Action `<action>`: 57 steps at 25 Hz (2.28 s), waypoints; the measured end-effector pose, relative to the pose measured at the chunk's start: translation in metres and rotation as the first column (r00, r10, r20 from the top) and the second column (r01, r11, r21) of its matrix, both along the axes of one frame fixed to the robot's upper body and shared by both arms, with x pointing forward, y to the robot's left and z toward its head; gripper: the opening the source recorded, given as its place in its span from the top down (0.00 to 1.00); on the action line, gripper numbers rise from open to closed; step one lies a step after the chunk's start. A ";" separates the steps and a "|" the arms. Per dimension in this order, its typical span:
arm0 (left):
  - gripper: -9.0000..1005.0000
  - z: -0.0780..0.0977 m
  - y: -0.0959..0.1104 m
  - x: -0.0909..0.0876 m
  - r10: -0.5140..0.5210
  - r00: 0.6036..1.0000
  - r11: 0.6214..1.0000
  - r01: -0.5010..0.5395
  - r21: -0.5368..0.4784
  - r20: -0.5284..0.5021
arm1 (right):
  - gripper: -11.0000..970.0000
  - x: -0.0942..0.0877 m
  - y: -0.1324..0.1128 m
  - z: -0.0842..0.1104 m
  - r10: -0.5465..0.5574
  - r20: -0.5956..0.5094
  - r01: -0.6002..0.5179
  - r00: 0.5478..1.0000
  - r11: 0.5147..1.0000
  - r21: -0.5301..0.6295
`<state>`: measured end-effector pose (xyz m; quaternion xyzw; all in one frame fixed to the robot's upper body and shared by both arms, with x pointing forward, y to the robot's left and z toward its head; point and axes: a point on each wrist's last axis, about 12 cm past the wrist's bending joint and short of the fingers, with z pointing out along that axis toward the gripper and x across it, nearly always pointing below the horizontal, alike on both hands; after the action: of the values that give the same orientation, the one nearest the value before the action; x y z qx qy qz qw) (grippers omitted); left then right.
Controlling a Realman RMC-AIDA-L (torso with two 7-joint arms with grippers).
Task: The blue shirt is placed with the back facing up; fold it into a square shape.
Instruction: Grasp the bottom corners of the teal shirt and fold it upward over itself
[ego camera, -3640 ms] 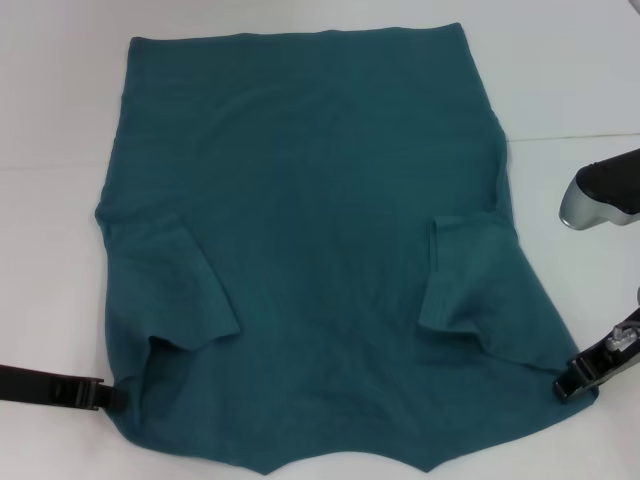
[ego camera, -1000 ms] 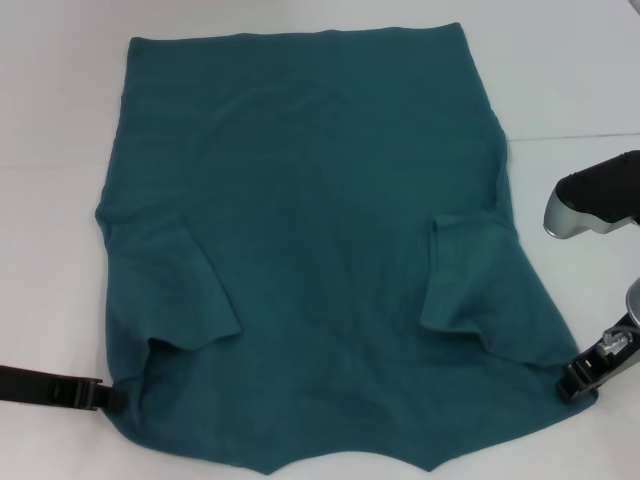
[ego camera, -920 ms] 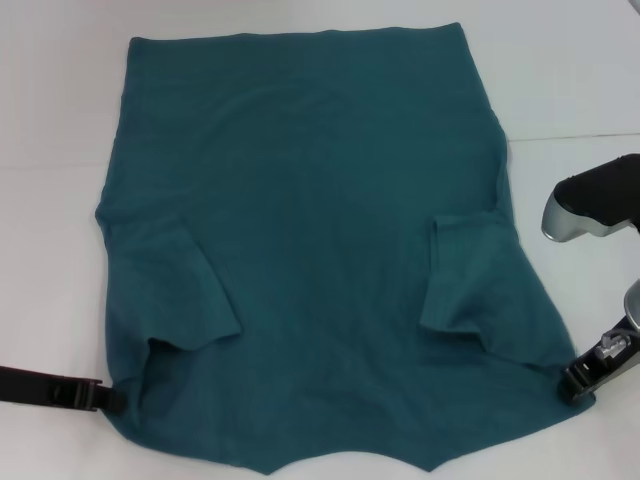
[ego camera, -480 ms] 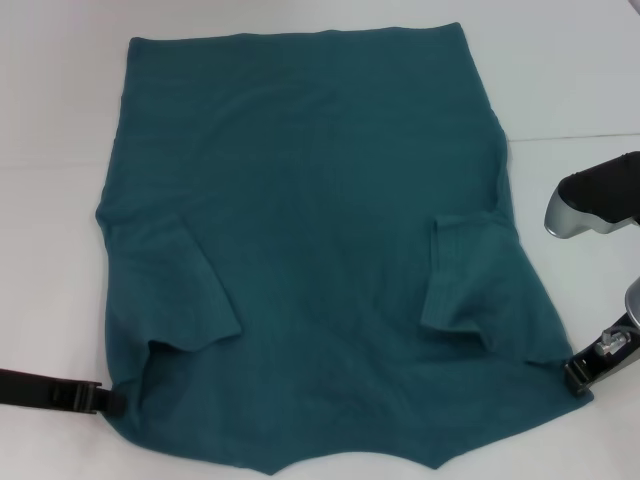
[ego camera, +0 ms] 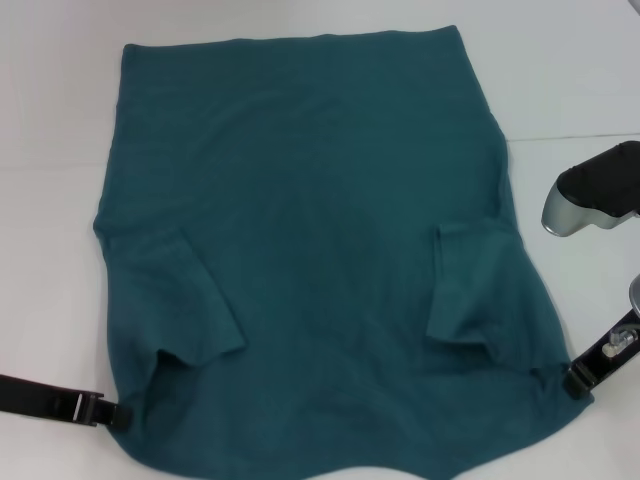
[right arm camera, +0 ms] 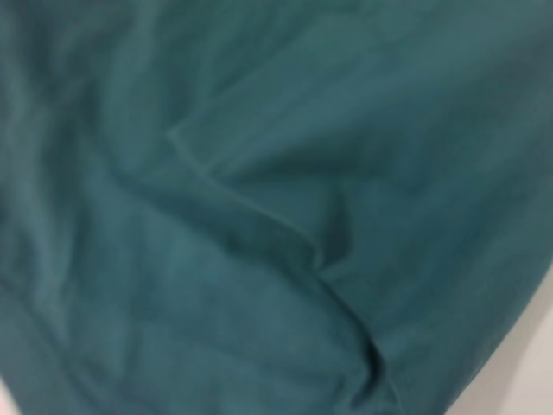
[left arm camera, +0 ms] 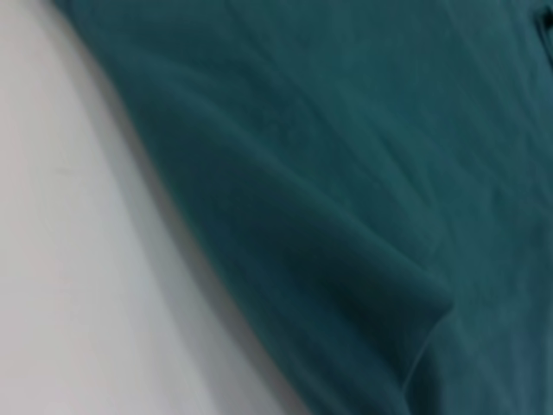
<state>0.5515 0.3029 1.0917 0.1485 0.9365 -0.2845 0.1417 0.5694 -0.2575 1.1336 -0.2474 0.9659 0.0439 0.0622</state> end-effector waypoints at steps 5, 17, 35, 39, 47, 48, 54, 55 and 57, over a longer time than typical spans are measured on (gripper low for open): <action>0.92 0.007 0.001 -0.005 -0.049 0.998 0.998 0.048 -0.029 -0.043 | 0.94 -0.006 0.007 0.006 0.080 -0.066 -0.080 0.995 0.997 0.003; 0.92 0.022 -0.003 -0.019 -0.214 0.946 0.977 0.210 -0.044 -0.244 | 0.94 -0.026 0.012 0.015 0.185 -0.260 -0.199 0.948 0.980 -0.029; 0.91 0.017 -0.014 -0.038 -0.309 0.876 0.950 0.271 -0.153 -0.370 | 0.94 -0.032 0.015 0.025 0.261 -0.221 -0.262 0.940 0.965 0.024; 0.91 0.030 -0.007 -0.031 -0.294 0.906 0.950 0.240 -0.202 -0.305 | 0.94 -0.030 0.002 0.038 0.238 -0.138 -0.234 0.961 0.971 0.047; 0.91 0.055 0.008 -0.012 -0.211 0.967 0.943 0.163 -0.289 -0.142 | 0.94 -0.020 -0.025 0.068 0.153 0.074 -0.163 0.985 0.976 0.148; 0.91 0.058 0.009 -0.009 -0.195 0.974 0.942 0.154 -0.299 -0.113 | 0.94 -0.017 -0.028 0.071 0.140 0.100 -0.155 0.985 0.975 0.161; 0.91 0.065 0.015 0.007 -0.088 0.996 0.944 0.089 -0.317 0.017 | 0.94 0.000 -0.022 0.083 0.115 0.274 -0.171 0.955 0.967 0.191; 0.91 0.065 0.015 0.010 -0.072 0.997 0.945 0.080 -0.318 0.036 | 0.94 0.003 -0.019 0.084 0.114 0.300 -0.177 0.947 0.965 0.195; 0.91 0.066 0.015 0.015 -0.043 0.996 0.945 0.065 -0.322 0.075 | 0.94 0.009 -0.015 0.087 0.104 0.347 -0.185 0.932 0.961 0.208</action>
<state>0.5661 0.3178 1.1576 0.1581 0.8673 -0.4331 0.1877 0.5780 -0.2726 1.2203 -0.3130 0.9082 0.1208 0.2502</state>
